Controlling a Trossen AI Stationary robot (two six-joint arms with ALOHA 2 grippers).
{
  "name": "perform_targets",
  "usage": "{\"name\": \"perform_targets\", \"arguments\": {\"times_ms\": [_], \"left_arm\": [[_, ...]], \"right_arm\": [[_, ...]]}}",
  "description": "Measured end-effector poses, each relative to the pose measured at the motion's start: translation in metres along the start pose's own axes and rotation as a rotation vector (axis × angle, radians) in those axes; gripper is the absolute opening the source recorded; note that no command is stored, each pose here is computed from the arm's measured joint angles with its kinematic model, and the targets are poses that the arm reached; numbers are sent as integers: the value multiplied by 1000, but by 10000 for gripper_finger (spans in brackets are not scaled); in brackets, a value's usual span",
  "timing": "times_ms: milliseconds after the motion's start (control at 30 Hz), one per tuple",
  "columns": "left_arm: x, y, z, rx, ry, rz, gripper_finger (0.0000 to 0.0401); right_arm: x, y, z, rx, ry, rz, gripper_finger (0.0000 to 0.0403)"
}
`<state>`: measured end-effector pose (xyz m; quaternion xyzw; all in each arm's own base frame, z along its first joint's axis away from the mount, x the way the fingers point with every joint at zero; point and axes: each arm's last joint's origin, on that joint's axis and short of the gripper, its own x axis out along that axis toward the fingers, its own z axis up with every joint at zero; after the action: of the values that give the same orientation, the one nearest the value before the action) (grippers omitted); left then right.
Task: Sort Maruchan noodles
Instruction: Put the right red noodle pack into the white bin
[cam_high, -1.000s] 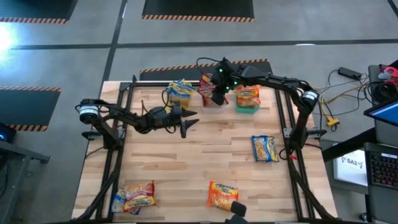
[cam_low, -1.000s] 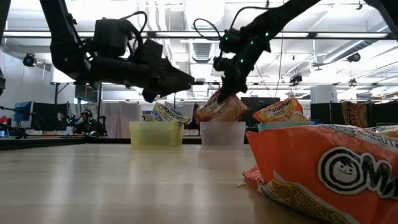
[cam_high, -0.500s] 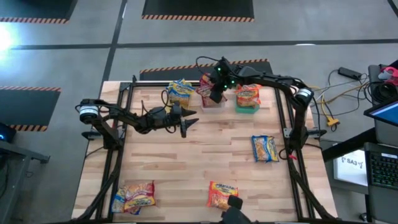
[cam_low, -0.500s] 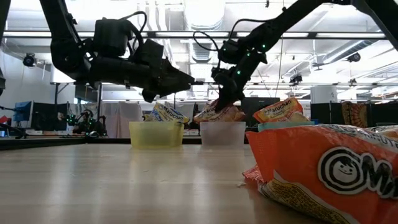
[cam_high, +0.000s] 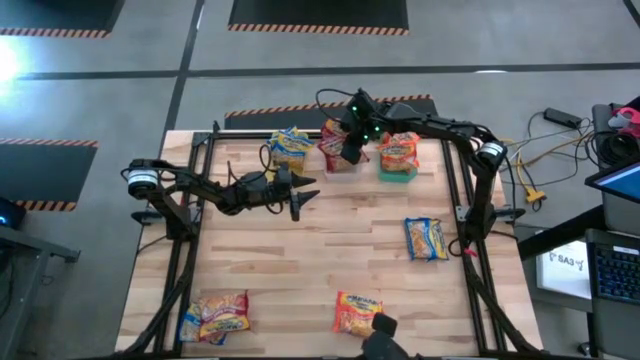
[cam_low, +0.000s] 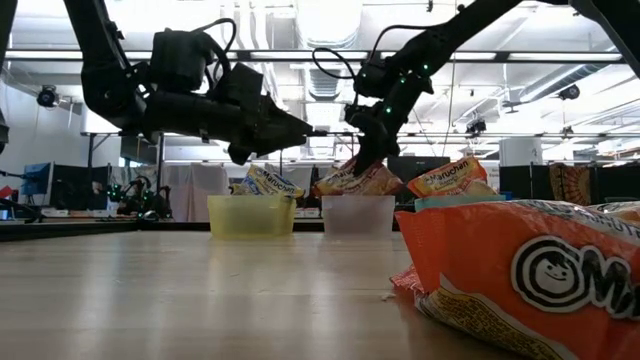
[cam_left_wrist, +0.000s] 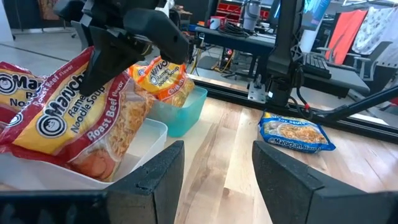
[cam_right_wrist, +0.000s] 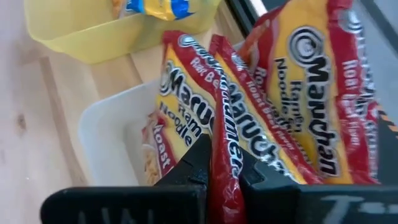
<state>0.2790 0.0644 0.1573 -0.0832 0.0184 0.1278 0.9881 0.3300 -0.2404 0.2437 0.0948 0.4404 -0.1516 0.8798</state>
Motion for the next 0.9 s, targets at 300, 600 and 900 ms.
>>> {"name": "perform_targets", "arguments": {"times_ms": [300, 600, 900], "left_arm": [[0, 0, 0, -4, 1, -1, 173], [0, 0, 0, -3, 2, -1, 173], [0, 0, -1, 0, 8, -3, 173]], "right_arm": [[0, -1, 0, -25, 6, -37, 9], [-1, -7, -1, -13, 4, -49, 56], [-22, -15, 15, -3, 41, -298, 132]]}}
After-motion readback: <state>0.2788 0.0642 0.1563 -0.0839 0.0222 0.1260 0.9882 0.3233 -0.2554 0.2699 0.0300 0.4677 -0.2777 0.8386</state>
